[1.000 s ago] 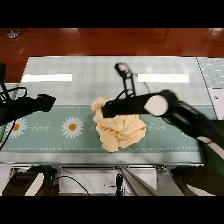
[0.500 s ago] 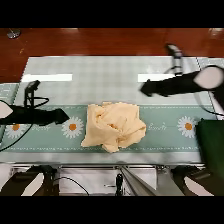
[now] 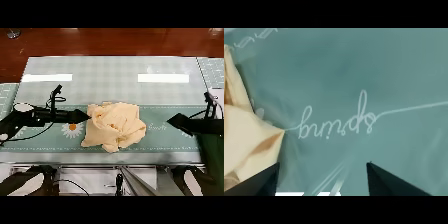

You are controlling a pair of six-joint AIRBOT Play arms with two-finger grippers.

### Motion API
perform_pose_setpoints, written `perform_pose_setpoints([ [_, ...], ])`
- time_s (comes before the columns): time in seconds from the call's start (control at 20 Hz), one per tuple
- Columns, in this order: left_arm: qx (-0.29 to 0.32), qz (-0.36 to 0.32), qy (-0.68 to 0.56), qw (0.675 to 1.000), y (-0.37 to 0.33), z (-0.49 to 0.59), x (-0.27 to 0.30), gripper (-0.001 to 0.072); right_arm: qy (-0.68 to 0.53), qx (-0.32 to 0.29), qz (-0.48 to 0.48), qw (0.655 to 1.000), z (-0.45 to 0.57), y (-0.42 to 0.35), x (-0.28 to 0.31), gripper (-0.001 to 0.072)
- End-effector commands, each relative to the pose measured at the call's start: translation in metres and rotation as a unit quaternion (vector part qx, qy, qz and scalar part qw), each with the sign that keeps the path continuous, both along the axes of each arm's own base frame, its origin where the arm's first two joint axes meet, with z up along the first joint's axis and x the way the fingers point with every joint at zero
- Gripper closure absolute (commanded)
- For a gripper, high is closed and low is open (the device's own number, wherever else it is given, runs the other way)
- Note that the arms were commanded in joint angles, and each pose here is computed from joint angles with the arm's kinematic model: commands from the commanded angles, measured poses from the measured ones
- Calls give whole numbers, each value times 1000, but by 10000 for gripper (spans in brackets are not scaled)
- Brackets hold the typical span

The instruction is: Fold the shirts.

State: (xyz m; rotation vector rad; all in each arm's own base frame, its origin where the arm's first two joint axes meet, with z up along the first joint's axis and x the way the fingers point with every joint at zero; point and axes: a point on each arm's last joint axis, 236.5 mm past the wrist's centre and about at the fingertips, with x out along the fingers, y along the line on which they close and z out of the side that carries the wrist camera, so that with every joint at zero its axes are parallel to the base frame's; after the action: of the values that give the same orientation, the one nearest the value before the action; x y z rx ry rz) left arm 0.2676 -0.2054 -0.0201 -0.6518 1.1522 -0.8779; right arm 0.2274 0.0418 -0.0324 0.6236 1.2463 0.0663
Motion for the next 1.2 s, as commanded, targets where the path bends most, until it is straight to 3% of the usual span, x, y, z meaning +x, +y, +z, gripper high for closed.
perform_pose_setpoints([
  [0.0, -67, -35, -46, 996, -36, 11, 14, 6, 27, 39, -6, 999, -27, 15, -25, 94],
  [0.1, -59, -74, -40, 995, -54, 4, 9, 8, 36, 42, -8, 998, -36, 17, -31, 94],
  [0.15, -63, -89, -40, 993, -59, 6, 10, 109, 41, 43, -8, 998, -40, 18, -34, 94],
  [0.2, -65, -105, -43, 991, -60, 9, 10, 498, 45, 52, -6, 998, -41, 23, -35, 94],
  [0.25, -63, -117, -49, 990, -59, 11, 11, 683, 50, 62, 4, 997, -41, 30, -37, 94],
  [0.5, -43, -127, -52, 990, -53, 13, 17, 682, 73, 109, 87, 988, -49, 93, -43, 94],
  [0.75, -44, -113, -28, 992, -52, 13, 19, 682, 56, 143, 108, 982, -57, 140, -27, 94],
  [0.9, -45, -111, -25, 993, -52, 13, 19, 682, 59, 135, 126, 981, -61, 153, -19, 123],
  [1.0, -46, -105, -14, 993, -52, 13, 19, 682, 59, 133, 140, 979, -59, 161, -12, 293],
  [1.1, -47, -101, -6, 994, -52, 14, 19, 682, 47, 133, 170, 975, -52, 171, -5, 691],
  [1.15, -48, -93, 0, 994, -51, 17, 22, 682, 33, 130, 186, 973, -44, 175, 2, 693],
])
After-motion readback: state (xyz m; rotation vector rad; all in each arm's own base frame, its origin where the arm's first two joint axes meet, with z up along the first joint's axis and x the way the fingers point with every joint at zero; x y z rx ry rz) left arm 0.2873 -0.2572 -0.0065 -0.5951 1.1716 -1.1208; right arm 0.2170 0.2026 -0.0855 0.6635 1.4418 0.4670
